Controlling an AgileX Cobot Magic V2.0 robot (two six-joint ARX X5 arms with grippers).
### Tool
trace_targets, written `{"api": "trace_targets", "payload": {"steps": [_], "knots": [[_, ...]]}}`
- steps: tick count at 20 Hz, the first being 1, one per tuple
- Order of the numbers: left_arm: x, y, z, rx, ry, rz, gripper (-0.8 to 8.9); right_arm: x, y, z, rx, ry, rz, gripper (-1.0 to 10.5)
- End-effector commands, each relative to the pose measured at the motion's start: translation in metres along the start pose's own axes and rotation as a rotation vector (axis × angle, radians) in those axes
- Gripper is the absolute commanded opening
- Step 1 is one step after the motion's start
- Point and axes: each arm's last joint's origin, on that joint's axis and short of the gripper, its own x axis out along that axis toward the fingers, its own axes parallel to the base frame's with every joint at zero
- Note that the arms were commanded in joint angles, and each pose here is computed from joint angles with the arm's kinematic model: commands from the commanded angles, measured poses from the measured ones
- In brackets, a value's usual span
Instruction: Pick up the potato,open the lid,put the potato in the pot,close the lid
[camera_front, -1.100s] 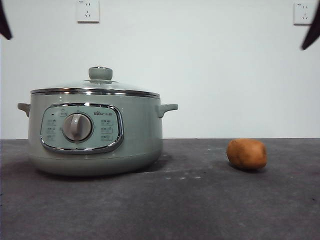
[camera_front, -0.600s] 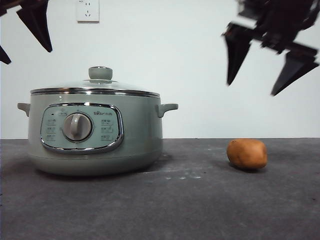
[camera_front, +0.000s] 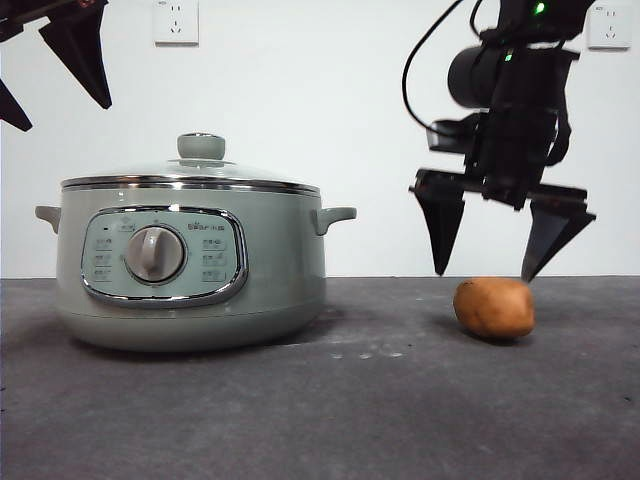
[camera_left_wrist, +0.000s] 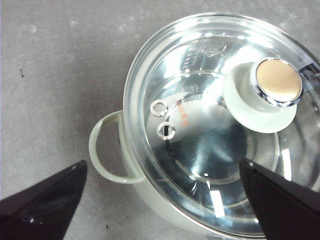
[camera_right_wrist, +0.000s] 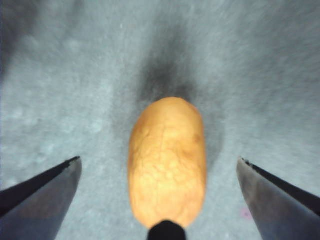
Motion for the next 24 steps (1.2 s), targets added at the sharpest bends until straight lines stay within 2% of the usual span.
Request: {"api": "trace_targets", "payload": {"steps": [1,5,8,9,11,12,13,19,24], "knots": [[0.002,-0.001,-0.001,0.015,0.013,-0.007,6.29,0.019,-0.001,0.000,-0.010,0.043,-0.001,7.3],[0.002,-0.001,-0.003,0.012,0.030,-0.008,6.29,0.034,-0.004,0.000,-0.013,0.071,0.004,7.1],[0.002,-0.002,-0.002,0.011,0.028,-0.047,6.28,0.038,-0.007,-0.001,0.002,0.087,0.038,5.3],[0.002,-0.003,-0.002,0.013,0.028,-0.062,6.28,0.038,-0.008,-0.001,0.013,0.088,0.049,4.7],[0.003,-0.007,-0.002,0.022,0.029,-0.070,6.27,0.038,-0.012,-0.001,0.039,0.093,0.096,2.3],[0.004,-0.009,-0.002,0.029,0.030,-0.077,6.27,0.038,-0.015,-0.002,0.049,0.102,0.115,0.6],[0.004,-0.012,-0.002,0.035,0.030,-0.083,6.26,0.037,-0.017,-0.003,0.055,0.108,0.114,-0.2],[0.011,-0.031,0.005,0.050,-0.025,-0.131,6.25,0.021,-0.024,-0.013,0.075,0.182,0.070,-0.1],[0.024,-0.046,0.013,0.080,-0.033,-0.171,6.25,-0.042,-0.019,-0.019,0.059,0.065,0.067,-0.1]]}}
